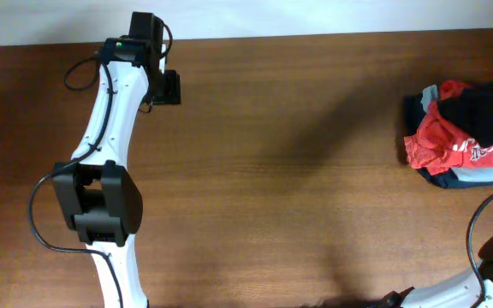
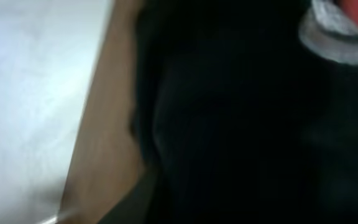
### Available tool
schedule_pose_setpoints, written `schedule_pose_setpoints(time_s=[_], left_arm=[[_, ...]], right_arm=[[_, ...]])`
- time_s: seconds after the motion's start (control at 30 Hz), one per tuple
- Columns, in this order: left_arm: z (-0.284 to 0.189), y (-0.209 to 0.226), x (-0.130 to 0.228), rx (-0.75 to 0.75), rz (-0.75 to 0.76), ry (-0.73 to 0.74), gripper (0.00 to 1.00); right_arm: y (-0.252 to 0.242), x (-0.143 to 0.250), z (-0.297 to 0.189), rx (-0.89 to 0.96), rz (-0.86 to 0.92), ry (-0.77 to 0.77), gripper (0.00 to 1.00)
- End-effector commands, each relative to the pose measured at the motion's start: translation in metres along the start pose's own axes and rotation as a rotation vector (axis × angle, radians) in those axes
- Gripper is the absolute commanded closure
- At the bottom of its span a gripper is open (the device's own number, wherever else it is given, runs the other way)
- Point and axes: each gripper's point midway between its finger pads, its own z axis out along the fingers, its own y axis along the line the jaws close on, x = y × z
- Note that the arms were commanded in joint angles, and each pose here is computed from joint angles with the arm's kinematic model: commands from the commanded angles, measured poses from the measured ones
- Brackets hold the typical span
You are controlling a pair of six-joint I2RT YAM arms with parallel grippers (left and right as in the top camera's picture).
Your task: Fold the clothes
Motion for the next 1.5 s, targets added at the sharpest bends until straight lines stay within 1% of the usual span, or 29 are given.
schedule_pose_setpoints(time_s=[0.0, 0.03, 0.07, 0.1, 0.13, 0.17, 0.2, 0.23, 0.3, 0.37, 0.47, 0.57, 0.7, 0.8, 0.83, 0.93, 0.97, 1.0, 1.07, 1.13, 1.2, 1.23, 1.3, 1.47], left_arm=[[-0.001, -0.002, -0.001, 0.027, 0.009, -0.006, 0.33], [-0.002, -0.003, -0.002, 0.032, 0.009, -0.007, 0.33], [-0.002, -0.003, -0.002, 0.033, 0.009, -0.009, 0.33], [-0.002, -0.003, -0.003, 0.033, 0.009, -0.012, 0.33], [-0.002, -0.003, -0.003, 0.034, 0.009, -0.013, 0.33], [-0.002, -0.003, -0.003, 0.034, 0.009, -0.013, 0.33], [-0.002, -0.003, -0.003, 0.033, 0.009, -0.013, 0.33], [-0.002, -0.003, -0.003, 0.033, 0.009, -0.013, 0.33], [-0.002, -0.003, -0.003, 0.034, 0.009, -0.014, 0.33], [-0.002, -0.003, -0.003, 0.034, 0.009, -0.014, 0.33], [-0.002, -0.003, -0.003, 0.034, 0.009, -0.014, 0.33], [-0.002, -0.003, -0.003, 0.034, 0.009, -0.014, 0.33], [-0.002, -0.003, -0.003, 0.033, 0.009, -0.013, 0.33], [-0.002, -0.003, -0.003, 0.034, 0.009, -0.014, 0.33], [-0.002, -0.003, -0.003, 0.033, 0.009, -0.014, 0.33], [-0.002, -0.003, -0.003, 0.034, 0.009, -0.015, 0.33], [-0.002, -0.003, -0.003, 0.034, 0.009, -0.014, 0.33], [-0.002, -0.003, -0.003, 0.034, 0.009, -0.015, 0.33], [-0.002, -0.003, -0.003, 0.034, 0.009, -0.015, 0.33], [-0.002, -0.003, -0.003, 0.034, 0.009, -0.014, 0.33], [-0.002, -0.003, -0.003, 0.034, 0.009, -0.014, 0.33], [-0.002, -0.003, -0.003, 0.034, 0.009, -0.014, 0.33], [-0.002, -0.003, -0.003, 0.034, 0.009, -0.014, 0.33], [-0.002, -0.003, -0.003, 0.034, 0.009, -0.014, 0.33]], right_arm=[[-0.032, -0.007, -0.009, 0.145, 0.083, -0.036, 0.88], [-0.037, -0.006, -0.011, 0.169, 0.092, -0.036, 0.87], [-0.042, -0.007, -0.013, 0.189, 0.100, -0.039, 0.83], [-0.048, -0.007, -0.016, 0.205, 0.111, -0.041, 0.74], [-0.052, -0.006, -0.018, 0.220, 0.121, -0.040, 0.67], [-0.056, -0.005, -0.020, 0.229, 0.130, -0.038, 0.52], [-0.058, -0.004, -0.021, 0.232, 0.140, -0.033, 0.34], [-0.059, -0.002, -0.022, 0.234, 0.146, -0.027, 0.23], [-0.061, 0.001, -0.023, 0.236, 0.160, -0.015, 0.05], [-0.062, 0.005, -0.024, 0.241, 0.166, -0.001, 0.00], [-0.061, 0.011, -0.024, 0.238, 0.178, 0.018, 0.01], [-0.048, 0.009, -0.028, 0.187, 0.135, 0.013, 0.00], [-0.050, -0.002, -0.036, 0.226, 0.101, -0.050, 0.02], [-0.056, -0.007, -0.035, 0.253, 0.093, -0.068, 0.08], [-0.055, -0.012, -0.033, 0.248, 0.083, -0.080, 0.16], [-0.054, -0.022, -0.031, 0.237, 0.060, -0.115, 0.34], [-0.053, -0.027, -0.031, 0.233, 0.048, -0.133, 0.44], [-0.052, -0.031, -0.031, 0.229, 0.039, -0.146, 0.52], [-0.051, -0.036, -0.032, 0.228, 0.029, -0.166, 0.64], [-0.053, -0.041, -0.033, 0.240, 0.020, -0.187, 0.72], [-0.053, -0.047, -0.034, 0.245, 0.008, -0.210, 0.82], [-0.053, -0.050, -0.035, 0.251, 0.002, -0.224, 0.85], [-0.056, -0.056, -0.037, 0.272, -0.007, -0.249, 0.96], [-0.070, -0.060, -0.037, 0.367, -0.005, -0.273, 0.96]])
